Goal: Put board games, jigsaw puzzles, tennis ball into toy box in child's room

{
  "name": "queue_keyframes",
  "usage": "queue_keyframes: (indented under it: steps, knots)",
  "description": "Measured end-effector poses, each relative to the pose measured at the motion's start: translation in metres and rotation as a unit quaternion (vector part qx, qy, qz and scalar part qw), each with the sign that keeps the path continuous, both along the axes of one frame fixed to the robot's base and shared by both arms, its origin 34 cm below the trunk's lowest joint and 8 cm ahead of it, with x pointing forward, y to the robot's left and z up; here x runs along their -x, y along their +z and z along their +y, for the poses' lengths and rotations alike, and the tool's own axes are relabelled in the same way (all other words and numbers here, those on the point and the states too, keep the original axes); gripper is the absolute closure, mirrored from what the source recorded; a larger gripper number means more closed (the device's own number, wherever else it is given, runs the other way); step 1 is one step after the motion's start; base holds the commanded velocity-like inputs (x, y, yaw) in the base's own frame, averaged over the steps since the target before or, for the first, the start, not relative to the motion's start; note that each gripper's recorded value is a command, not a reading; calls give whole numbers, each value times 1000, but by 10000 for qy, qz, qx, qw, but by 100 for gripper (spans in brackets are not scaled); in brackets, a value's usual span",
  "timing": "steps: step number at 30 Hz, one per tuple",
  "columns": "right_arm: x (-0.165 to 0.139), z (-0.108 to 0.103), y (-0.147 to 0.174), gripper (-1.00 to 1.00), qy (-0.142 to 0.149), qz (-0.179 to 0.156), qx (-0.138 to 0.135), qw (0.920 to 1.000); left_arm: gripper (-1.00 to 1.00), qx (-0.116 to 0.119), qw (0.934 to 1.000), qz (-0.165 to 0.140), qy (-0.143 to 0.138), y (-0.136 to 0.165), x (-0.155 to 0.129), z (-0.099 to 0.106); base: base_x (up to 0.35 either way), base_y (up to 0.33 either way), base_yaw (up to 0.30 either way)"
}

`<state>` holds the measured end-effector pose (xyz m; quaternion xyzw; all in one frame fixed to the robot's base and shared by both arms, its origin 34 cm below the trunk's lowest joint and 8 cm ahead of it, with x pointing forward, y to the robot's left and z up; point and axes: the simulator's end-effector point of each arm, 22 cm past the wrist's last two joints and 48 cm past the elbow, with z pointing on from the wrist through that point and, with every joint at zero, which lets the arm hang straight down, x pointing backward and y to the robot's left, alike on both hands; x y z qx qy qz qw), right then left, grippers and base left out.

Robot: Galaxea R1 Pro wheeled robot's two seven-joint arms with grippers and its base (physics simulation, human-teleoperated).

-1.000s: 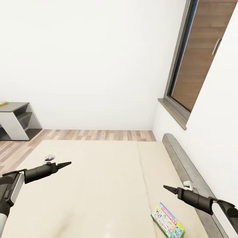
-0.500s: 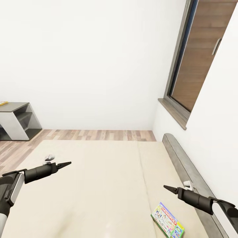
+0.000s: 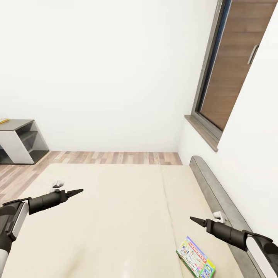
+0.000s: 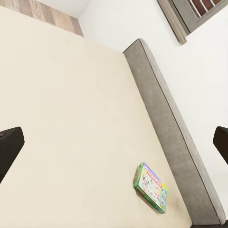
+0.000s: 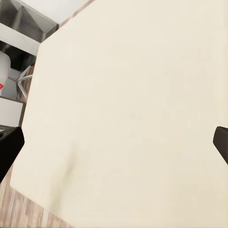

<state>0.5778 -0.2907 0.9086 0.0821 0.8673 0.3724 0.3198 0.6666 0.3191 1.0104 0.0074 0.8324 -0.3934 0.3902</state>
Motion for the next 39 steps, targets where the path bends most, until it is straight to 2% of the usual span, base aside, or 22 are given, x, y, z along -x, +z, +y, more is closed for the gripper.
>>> queue_keyframes:
  steps: [6, 10, 17, 21, 25, 31, 34, 39]
  knots:
    - [-7, -2, -2, -100, -61, 29, 104, 9999, -100, 3, 10000, 4, -15, 0, 0, -1, 0, 0, 0]
    - [-32, -7, 10, -100, -157, 61, 261, 9995, -100, 21, 10000, -4, -37, 0, 1, -2, 0, 0, 0]
    - [-78, -18, 33, -100, -372, 443, 547, 9968, -100, 41, 10000, -14, -54, 1, 1, -3, 0, 0, 0]
    - [-98, -15, 32, -100, -511, 619, 605, 9949, -100, 45, 10000, -16, -51, 2, 1, -3, 0, 0, 0]
    - [-106, -8, 24, -100, -547, 822, 672, 9928, -100, 49, 10000, -20, -48, 2, 1, -2, 0, 0, 0]
    - [-111, 4, 6, -100, -429, 1127, 993, 9877, -100, 123, 9998, -49, -115, 5, 3, -5, 0, 0, 0]
    - [-114, 6, 3, -100, -400, 1199, 1117, 9857, -100, 188, 9996, -77, -176, 8, 4, -7, 0, 0, 0]
    - [-114, 7, 1, -100, -365, 1230, 1157, 9850, -100, 225, 9995, -94, -214, 10, 5, -9, 0, 0, 0]
